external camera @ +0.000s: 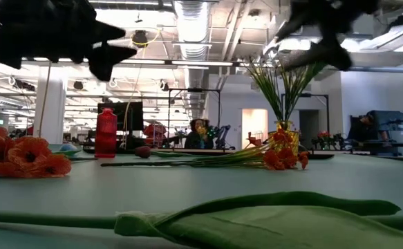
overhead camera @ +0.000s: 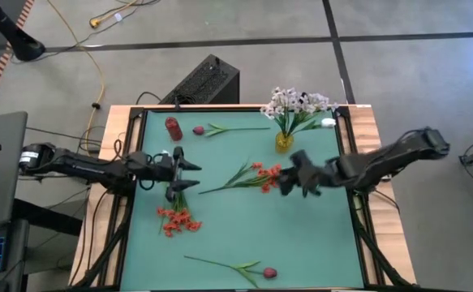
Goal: Sort flowers into vase by color
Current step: Put the white tulip flower into the yellow flower vase
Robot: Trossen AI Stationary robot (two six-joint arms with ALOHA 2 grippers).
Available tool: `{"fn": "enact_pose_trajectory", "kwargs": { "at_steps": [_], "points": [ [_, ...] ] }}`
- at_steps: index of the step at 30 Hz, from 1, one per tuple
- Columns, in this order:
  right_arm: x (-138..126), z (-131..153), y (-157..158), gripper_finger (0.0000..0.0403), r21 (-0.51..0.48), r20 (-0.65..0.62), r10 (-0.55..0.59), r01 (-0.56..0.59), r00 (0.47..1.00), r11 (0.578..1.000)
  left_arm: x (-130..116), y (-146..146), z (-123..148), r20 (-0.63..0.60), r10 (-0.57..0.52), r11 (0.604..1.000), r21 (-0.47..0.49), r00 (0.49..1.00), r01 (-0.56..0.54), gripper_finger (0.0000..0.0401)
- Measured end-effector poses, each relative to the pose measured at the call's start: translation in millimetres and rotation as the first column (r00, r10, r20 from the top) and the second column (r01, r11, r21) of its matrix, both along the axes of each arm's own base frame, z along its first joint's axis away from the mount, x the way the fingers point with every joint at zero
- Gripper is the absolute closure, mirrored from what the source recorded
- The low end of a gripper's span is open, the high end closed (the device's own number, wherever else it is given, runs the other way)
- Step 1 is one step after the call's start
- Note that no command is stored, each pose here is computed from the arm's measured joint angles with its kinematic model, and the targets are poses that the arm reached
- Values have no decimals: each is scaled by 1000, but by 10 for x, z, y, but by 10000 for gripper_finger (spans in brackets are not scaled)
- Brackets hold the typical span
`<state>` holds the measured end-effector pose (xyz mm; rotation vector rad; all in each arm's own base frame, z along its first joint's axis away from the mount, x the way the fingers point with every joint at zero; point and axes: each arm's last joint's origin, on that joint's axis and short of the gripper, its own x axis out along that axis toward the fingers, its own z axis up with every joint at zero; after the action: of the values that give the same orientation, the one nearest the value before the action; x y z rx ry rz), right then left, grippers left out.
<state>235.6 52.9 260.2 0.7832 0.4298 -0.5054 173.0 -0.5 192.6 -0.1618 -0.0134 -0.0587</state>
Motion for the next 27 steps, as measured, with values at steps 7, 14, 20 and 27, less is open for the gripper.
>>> {"fn": "enact_pose_trajectory", "kwargs": {
  "at_steps": [7,14,20,27],
  "points": [
    [454,-204,218,143,-177,34,134,-126,990,976,-41,-61,-195,-202,302,944,-72,931,-322,181],
    [640,-184,95,143,-262,-9,159,-156,987,952,-153,-26,-328,-486,397,858,-105,779,-503,181],
    [799,-42,77,143,-378,91,216,-167,972,911,-327,-19,-186,-720,427,724,-90,547,-684,181],
    [867,-22,104,143,-528,26,326,-264,945,807,-451,-39,-203,-831,391,555,-130,396,-822,182]
  ]
}}
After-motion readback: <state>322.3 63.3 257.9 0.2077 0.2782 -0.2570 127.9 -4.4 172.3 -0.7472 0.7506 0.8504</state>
